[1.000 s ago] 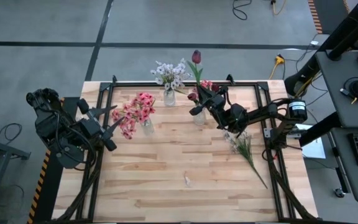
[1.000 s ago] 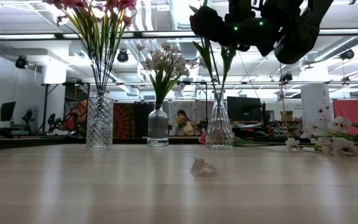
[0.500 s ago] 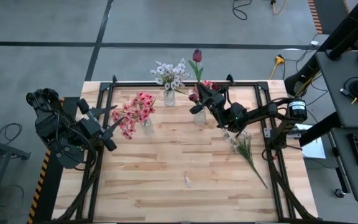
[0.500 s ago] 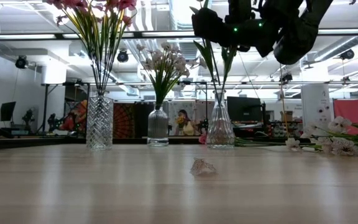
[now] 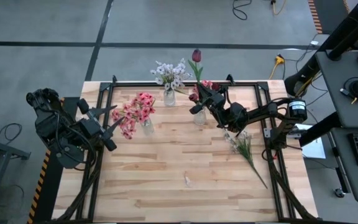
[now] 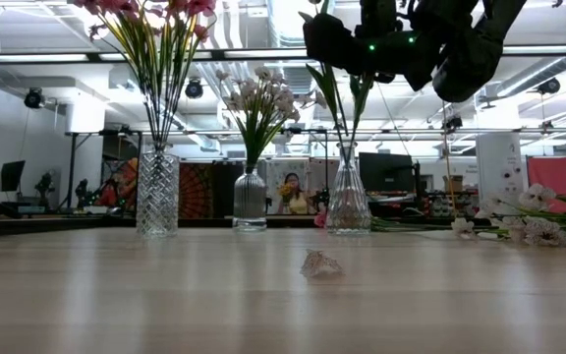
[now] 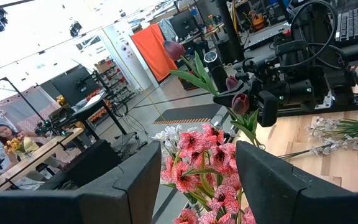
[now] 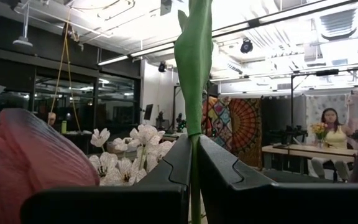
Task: Sort flowers into vase by color
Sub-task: Put the red tulip into the bottom right transparent vase
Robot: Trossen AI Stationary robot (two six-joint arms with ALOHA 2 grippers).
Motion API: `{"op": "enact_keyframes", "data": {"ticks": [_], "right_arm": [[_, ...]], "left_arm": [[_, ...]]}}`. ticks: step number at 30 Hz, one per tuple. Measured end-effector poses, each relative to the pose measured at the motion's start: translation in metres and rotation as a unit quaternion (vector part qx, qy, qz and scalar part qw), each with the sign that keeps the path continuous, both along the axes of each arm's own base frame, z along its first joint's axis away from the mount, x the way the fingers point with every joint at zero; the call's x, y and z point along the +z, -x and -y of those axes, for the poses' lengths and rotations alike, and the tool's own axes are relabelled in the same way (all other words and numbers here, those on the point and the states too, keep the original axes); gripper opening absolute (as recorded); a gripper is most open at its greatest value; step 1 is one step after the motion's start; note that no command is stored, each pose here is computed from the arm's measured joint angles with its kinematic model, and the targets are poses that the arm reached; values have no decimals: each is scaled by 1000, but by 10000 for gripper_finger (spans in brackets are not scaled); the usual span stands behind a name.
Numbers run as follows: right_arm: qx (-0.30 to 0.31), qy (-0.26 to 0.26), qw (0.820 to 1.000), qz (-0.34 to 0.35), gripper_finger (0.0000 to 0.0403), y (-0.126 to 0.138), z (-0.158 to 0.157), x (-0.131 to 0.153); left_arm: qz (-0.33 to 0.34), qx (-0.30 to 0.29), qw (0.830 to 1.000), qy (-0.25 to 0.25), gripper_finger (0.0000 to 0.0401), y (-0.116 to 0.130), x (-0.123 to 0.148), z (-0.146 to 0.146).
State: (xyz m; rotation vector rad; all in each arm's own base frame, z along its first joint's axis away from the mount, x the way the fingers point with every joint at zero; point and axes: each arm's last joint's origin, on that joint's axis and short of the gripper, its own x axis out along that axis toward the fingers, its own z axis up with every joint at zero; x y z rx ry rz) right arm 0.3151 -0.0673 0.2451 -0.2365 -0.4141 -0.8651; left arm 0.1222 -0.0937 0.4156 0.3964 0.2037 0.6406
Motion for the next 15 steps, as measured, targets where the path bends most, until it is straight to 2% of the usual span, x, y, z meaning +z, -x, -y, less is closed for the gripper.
{"op": "enact_keyframes", "data": {"ticks": [15], "right_arm": [[-1, -4, 1000, 4, 12, 1, 3, 0]], "left_arm": [[-1, 0, 1000, -1, 190, 0, 0, 0]]}}
